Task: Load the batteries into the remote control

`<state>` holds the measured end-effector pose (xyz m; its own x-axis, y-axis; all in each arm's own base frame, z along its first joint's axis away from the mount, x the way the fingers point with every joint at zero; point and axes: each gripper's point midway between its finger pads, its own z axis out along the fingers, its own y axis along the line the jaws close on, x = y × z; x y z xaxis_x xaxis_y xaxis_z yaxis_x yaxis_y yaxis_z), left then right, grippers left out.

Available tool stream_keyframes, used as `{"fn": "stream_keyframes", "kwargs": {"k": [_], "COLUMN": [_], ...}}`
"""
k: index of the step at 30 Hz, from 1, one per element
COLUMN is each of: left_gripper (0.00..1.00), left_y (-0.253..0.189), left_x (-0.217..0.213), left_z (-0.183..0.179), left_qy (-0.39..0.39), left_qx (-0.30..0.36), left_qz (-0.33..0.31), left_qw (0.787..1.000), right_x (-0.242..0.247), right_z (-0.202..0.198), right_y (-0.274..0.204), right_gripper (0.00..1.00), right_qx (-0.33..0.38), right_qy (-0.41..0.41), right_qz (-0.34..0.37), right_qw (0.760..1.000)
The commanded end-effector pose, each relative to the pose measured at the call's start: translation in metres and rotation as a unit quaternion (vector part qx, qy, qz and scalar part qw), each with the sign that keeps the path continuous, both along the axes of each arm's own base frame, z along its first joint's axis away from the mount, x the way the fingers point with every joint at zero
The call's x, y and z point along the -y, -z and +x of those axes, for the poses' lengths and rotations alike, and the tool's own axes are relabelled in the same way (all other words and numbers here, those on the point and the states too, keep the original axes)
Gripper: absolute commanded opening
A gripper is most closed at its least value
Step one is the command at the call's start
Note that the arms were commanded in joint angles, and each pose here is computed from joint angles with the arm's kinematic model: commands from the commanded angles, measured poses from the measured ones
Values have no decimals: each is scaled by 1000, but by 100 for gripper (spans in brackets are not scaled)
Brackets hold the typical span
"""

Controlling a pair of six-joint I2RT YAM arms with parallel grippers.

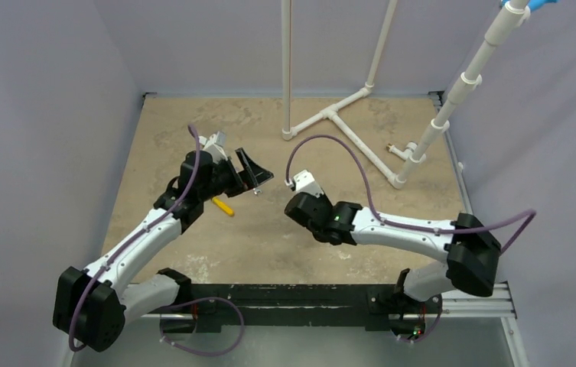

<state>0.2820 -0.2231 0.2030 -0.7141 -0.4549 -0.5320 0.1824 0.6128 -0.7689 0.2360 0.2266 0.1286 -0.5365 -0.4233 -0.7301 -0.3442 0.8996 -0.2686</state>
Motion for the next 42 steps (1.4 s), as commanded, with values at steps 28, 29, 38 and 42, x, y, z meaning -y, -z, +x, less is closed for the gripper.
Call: {"fn": "stream_keyframes", "kwargs": {"k": [28, 29, 38, 42], "left_gripper": [98, 98, 98, 98], "left_y": [17, 17, 20, 21], "left_x": [-69, -68, -71, -74], "left_z": [-3, -3, -6, -6], "left_qy": [-73, -71, -77, -82], "left_qx": [0, -1, -3, -3], "left_qz": [48, 45, 49, 54], "left_qw": [996, 996, 996, 995], "right_x": [-21, -24, -32, -36], "right_z": [-30, -30, -37, -40], "right_y": [83, 85, 94, 95], "right_gripper": [29, 32, 54, 57], "right_qx": [53, 53, 39, 33], "right_qy": [-73, -78, -103, -109], "right_qz": [-385, -385, -364, -346], "right_qw": [918, 918, 925, 931]}}
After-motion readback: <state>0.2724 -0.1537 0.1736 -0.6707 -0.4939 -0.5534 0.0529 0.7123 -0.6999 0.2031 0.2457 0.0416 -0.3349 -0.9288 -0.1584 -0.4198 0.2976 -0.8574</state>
